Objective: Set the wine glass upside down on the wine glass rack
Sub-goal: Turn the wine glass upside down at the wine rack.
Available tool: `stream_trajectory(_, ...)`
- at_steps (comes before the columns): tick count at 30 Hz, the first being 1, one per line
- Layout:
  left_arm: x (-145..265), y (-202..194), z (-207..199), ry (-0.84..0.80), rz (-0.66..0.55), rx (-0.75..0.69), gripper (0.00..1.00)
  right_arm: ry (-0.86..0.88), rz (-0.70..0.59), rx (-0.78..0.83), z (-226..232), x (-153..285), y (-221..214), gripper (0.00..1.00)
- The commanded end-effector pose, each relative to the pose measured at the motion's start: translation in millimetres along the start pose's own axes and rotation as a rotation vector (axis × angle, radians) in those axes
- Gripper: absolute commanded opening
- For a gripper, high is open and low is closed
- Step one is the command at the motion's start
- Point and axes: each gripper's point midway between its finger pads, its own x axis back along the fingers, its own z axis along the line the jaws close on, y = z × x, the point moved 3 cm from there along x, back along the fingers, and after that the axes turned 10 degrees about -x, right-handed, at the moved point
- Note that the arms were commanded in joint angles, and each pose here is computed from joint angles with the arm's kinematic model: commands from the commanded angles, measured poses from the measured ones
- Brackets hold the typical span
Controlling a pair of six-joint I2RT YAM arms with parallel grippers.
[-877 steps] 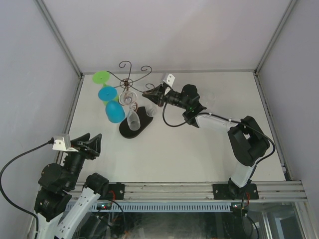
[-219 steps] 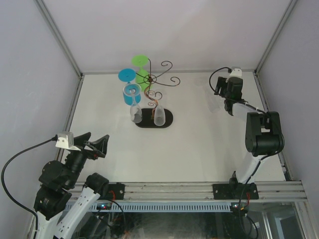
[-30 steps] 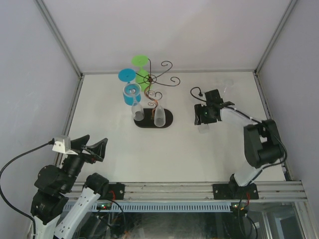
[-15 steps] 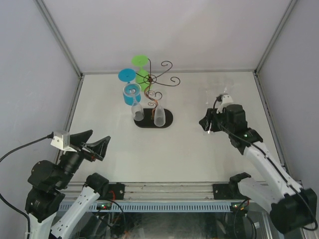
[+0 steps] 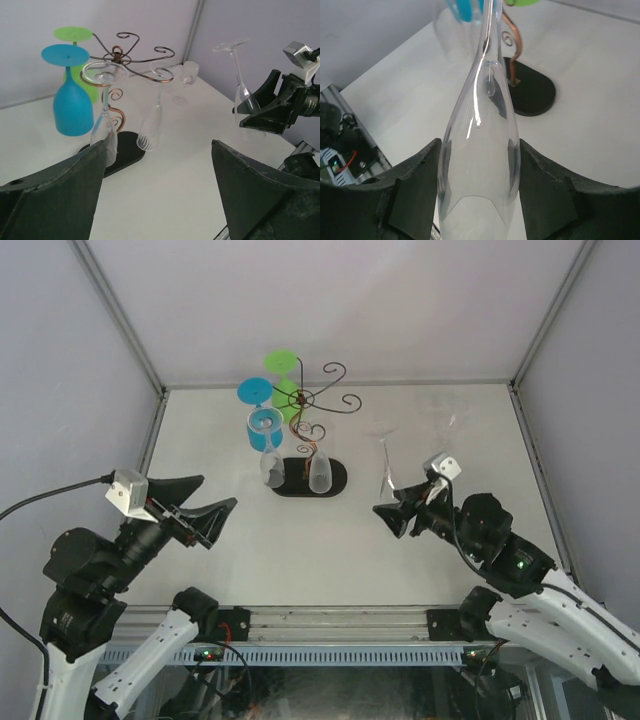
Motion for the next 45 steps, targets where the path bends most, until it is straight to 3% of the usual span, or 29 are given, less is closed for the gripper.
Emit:
stream_trajectory(1,-4.3,36.5,-14.8,-0.099,-0.095,-0.012,0.88,0.052,-0.135,0.143,30.7,-3.1,25.9,0.37)
stream_trajectory(12,-10.0,45.4,-29.1,-0.198,-0.089,0.018,0.87,0.123,-0.267,0.722,80.6,-19.4,41.8,0.37)
stream_trajectory(23,-24.9,37.2,-57.6,-0.357,-0.101,0.120,0.85,0.046,-0.328,1.109,78.1,-26.2,56.0,0.36)
stream_trajectory(30,-38.3,35.2,-75.3,-0.427,-0.107,0.142,0.84,0.105,-0.370,0.971,85.9,-19.1,55.7,0.33)
stream_trajectory(38,-39.4,56.2,-80.8,-0.454,-0.254,0.301,0.78,0.198,-0.490,0.772,108.8,-15.0,58.8,0.29)
stream_trajectory(45,-40.9,81.1,-89.6,-0.530,-0.376,0.504,0.76,0.230,-0.569,0.776,122.2,-16.8,68.8,0.28)
